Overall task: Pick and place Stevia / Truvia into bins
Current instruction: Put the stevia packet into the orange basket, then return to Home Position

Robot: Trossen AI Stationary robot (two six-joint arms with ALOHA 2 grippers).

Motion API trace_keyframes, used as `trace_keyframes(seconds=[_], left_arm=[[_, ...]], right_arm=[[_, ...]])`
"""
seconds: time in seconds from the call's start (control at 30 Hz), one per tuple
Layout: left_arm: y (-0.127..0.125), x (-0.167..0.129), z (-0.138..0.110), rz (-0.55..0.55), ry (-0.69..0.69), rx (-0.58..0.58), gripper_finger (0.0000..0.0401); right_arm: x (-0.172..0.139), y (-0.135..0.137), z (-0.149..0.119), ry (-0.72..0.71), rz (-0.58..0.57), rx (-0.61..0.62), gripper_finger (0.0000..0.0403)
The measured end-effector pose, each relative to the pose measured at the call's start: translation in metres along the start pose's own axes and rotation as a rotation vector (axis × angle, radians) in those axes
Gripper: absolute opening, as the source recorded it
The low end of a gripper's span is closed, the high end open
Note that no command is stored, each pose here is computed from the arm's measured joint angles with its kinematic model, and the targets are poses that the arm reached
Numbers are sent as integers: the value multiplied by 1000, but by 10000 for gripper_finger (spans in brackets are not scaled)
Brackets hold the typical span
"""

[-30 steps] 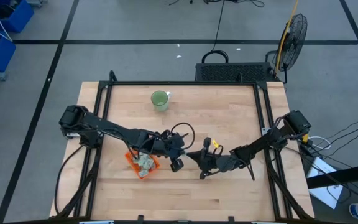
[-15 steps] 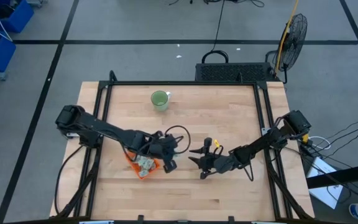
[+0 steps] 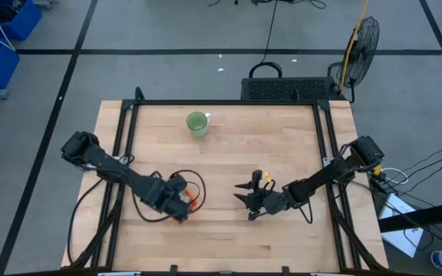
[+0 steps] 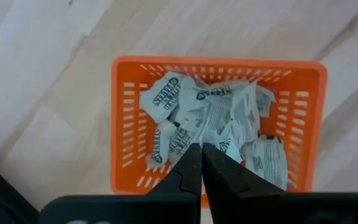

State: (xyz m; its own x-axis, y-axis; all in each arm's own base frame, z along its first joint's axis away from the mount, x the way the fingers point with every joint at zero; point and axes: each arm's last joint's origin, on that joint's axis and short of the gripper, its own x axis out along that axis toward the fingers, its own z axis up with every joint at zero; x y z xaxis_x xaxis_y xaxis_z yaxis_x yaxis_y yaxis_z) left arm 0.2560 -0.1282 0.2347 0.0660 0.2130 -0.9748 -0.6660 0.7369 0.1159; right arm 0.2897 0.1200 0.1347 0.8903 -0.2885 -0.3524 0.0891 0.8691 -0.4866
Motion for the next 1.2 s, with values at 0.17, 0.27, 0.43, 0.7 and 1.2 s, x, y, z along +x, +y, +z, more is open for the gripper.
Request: trace_keyframes(seconds=[0.17,0.27,0.43,0.7,1.2], left_arm=[[0,0,-4,20,-18,47,22],[1,1,-2,27,-34,79,42],[3,2,4,54,-80,114,94],[5,3,11,73,-149,60,135],[93,-84,11,304,-706,84,136]], right_arm=[[0,0,0,-1,0,1,146],[0,0,1,-11,-1,9,145],[0,-1,3,-27,-4,22,143],[-28,-9,29,-128,3,-99,144],[-168,-133,22,6,164,237,144]])
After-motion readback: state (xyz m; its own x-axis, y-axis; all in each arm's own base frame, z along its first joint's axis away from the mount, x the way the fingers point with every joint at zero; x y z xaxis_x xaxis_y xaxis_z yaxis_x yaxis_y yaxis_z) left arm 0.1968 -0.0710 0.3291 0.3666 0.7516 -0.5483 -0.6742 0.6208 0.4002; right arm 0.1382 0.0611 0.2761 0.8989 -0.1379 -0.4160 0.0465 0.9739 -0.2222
